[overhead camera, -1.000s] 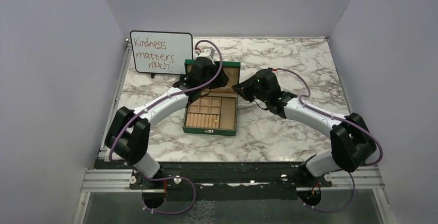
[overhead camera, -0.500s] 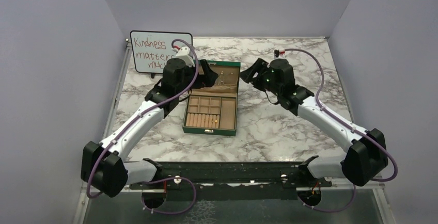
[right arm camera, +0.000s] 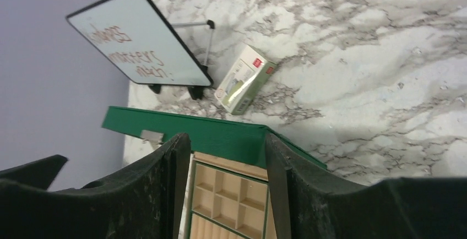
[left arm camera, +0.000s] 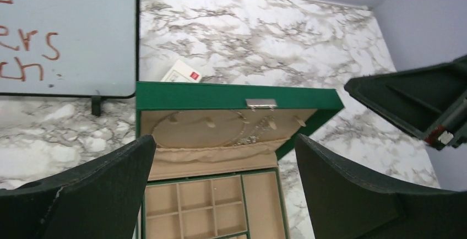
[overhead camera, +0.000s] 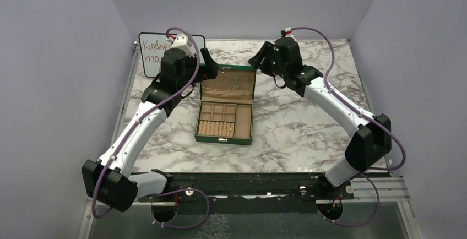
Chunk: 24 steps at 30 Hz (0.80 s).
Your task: Organize the mixed jewelry
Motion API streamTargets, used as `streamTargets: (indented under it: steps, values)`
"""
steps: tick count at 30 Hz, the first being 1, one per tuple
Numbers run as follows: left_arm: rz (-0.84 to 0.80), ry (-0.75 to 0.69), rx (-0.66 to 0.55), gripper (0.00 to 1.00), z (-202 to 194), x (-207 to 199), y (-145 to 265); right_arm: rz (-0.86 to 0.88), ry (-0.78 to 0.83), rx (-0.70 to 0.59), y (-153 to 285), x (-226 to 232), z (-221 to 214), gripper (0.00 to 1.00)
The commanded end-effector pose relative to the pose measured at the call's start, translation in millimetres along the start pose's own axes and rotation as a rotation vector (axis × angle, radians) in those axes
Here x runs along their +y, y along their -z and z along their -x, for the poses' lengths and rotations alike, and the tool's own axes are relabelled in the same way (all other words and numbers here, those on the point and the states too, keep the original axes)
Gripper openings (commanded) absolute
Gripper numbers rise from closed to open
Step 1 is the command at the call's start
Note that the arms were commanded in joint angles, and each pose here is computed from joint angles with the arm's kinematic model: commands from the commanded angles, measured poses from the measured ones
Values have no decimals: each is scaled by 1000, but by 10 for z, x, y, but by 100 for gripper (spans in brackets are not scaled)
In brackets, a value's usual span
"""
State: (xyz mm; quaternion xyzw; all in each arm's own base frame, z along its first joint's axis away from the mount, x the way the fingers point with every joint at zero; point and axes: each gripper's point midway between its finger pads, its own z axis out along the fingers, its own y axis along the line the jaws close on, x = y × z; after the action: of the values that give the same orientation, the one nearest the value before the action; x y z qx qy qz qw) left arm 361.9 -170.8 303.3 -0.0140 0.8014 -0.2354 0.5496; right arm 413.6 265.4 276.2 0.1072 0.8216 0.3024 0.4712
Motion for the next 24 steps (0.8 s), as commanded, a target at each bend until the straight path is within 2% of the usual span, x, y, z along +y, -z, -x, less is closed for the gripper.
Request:
streamTargets:
  steps: [1, 4, 10, 15, 24]
  values:
    - [149, 21, 9, 98, 61, 318, -99, -113, 29, 40, -70, -230, -79, 56]
    - [152, 27, 26, 98, 43, 352, -173, -113, 50, 83, -108, -250, -173, 54]
    - [165, 45, 57, 98, -16, 477, -249, -78, 62, 198, -105, -277, -443, 40]
    - [154, 41, 91, 97, -68, 476, -220, 1, 60, 294, 17, -236, -677, 33]
    - [171, 26, 104, 96, -96, 500, 49, 112, 59, 449, 324, -264, -1110, 30]
